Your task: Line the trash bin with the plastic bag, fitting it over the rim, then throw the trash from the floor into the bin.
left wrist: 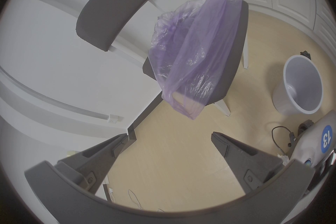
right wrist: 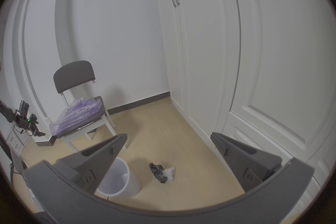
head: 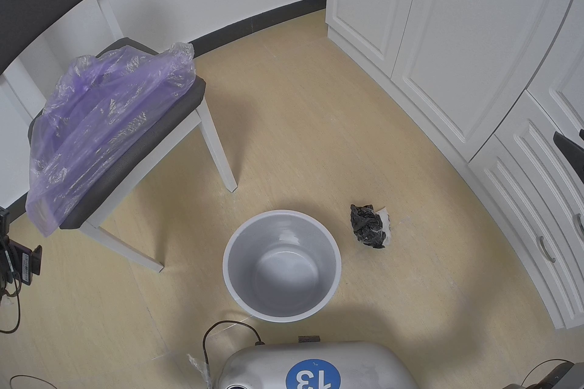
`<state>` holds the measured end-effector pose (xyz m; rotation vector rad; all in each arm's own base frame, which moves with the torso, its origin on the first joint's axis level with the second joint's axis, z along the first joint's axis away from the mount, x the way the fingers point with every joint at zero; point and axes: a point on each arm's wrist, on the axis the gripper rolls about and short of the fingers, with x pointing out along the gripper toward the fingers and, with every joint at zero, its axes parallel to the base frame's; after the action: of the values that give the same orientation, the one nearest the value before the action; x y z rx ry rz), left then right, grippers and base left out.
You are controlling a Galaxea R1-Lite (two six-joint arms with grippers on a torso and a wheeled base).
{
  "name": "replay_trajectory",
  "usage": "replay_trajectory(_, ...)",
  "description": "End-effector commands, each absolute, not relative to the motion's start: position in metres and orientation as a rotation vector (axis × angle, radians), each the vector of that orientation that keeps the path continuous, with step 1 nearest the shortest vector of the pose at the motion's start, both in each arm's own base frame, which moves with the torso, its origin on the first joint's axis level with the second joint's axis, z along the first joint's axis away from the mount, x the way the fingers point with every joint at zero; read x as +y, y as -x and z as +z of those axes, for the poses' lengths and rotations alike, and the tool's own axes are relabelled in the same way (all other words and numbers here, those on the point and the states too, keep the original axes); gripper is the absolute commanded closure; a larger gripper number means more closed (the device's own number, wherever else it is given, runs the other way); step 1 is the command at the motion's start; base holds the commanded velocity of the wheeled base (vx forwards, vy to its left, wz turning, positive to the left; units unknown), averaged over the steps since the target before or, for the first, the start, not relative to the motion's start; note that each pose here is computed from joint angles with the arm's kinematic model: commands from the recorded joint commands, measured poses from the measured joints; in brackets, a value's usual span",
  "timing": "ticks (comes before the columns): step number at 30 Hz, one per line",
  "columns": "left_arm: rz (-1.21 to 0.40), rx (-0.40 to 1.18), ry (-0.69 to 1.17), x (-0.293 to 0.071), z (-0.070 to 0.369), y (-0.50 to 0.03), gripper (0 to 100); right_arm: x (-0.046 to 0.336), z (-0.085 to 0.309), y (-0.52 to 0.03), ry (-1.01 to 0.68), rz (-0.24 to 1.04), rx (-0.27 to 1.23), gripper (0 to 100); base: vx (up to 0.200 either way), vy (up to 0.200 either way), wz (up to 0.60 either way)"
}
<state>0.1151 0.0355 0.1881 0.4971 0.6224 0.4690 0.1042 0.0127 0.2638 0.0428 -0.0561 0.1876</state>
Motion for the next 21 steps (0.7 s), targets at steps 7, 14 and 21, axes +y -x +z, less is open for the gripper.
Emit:
replay_trajectory(7,0.478,0.62,-0.487,0.049,0.18,-0.161,0,0.013,0.266,-0.102,-0.045,0.189,-0.088,0,0.0,0.0,0.0)
replay_trajectory(14,0.507,0.643,-0.479,0.062,0.174,-0.182,0,0.012,0.269,-0.097,-0.046,0.205,-0.107,0,0.0,0.0,0.0)
replay_trajectory(21,0.523,0.603,-0.461,0.072,0.182,-0.187,0,0.012,0.269,-0.097,-0.049,0.203,-0.109,0,0.0,0.0,0.0)
